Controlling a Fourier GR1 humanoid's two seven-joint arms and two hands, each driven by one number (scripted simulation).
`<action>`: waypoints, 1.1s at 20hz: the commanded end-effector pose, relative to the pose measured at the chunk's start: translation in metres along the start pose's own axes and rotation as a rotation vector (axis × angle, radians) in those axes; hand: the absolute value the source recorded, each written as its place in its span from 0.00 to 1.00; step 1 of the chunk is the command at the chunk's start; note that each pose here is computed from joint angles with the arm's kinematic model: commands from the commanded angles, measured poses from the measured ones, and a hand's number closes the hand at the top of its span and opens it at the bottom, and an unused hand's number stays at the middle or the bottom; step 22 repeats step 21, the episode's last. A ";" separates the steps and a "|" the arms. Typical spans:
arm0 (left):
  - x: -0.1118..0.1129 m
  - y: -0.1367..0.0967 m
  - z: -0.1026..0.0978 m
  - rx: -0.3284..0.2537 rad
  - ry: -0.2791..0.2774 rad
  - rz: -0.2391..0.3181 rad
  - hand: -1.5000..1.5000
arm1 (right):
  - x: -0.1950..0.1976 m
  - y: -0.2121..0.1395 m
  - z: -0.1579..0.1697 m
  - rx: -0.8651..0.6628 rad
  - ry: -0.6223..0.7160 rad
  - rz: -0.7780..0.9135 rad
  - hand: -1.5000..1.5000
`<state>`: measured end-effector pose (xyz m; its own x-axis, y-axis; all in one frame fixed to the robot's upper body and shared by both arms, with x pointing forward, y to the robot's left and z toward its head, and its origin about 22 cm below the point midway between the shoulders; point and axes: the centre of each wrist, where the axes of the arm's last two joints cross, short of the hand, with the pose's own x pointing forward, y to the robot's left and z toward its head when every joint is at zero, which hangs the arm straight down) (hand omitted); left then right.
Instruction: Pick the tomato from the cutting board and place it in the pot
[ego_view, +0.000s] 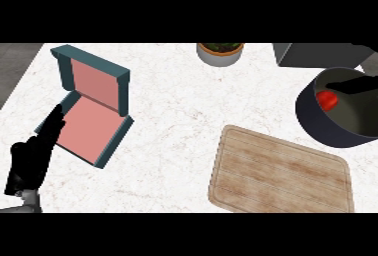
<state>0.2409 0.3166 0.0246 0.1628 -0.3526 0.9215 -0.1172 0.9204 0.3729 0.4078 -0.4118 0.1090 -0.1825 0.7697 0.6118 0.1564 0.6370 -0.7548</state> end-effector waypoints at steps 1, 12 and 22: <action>-0.011 0.010 0.002 0.030 0.009 -0.007 0.50 | 0.010 -0.007 -0.010 -0.155 -0.114 -0.237 0.00; -0.022 0.008 0.003 0.038 0.007 0.002 0.50 | -0.029 -0.071 0.027 -0.139 -0.034 -0.526 0.00; -0.002 0.005 -0.004 0.024 0.008 -0.001 0.50 | -0.081 -0.119 0.109 -0.150 -0.049 -0.612 0.00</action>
